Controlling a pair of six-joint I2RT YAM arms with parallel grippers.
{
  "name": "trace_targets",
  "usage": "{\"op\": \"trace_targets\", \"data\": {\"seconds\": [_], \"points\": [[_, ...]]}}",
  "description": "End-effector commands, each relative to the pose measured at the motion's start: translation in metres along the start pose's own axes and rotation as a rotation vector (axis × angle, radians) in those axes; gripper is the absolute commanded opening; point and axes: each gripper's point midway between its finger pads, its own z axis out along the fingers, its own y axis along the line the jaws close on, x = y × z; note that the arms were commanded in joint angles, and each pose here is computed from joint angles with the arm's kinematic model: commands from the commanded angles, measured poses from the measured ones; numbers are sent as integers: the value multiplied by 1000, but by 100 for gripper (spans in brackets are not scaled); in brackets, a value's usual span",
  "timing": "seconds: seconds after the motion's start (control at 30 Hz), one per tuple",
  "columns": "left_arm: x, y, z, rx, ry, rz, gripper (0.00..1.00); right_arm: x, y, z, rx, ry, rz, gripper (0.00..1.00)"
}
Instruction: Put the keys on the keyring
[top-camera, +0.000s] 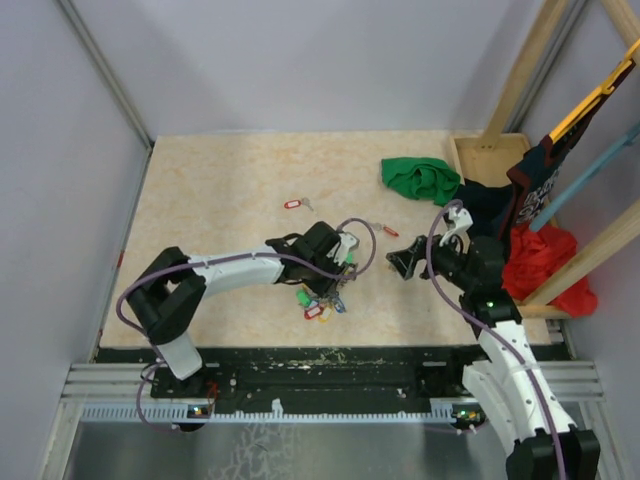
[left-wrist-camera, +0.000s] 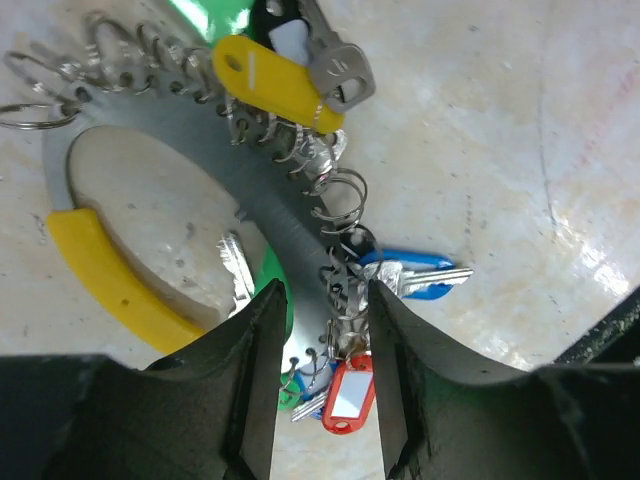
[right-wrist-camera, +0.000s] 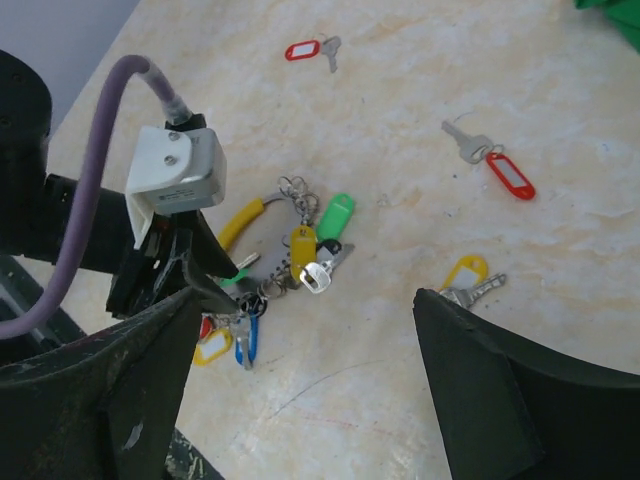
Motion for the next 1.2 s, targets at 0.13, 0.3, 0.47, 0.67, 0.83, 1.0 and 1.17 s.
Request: {"op": "trace_targets", "data": {"seconds": [0.13, 0.3, 0.47, 0.67, 0.83, 1.0, 1.17], "points": [[-32, -9, -47, 13, -242, 3, 60, 15, 22, 23, -122, 163, 33, 83], [-29, 6, -63, -27, -296, -65, 67, 39, 30, 46, -103, 280, 26, 81], [-14, 30, -56, -19, -270, -194, 69, 52, 37, 73, -112, 347, -24, 78], [0, 52, -48, 67, -264, -352, 69, 51, 38, 108, -120, 408, -60, 69], [4, 60, -42, 96, -257, -410, 69, 56, 41, 137, -123, 465, -83, 62], [9, 63, -37, 103, -243, -444, 69, 73, 40, 156, -97, 523, -114, 55], [13, 63, -34, 106, -238, -466, 69, 84, 38, 174, -65, 553, -174, 51]]}}
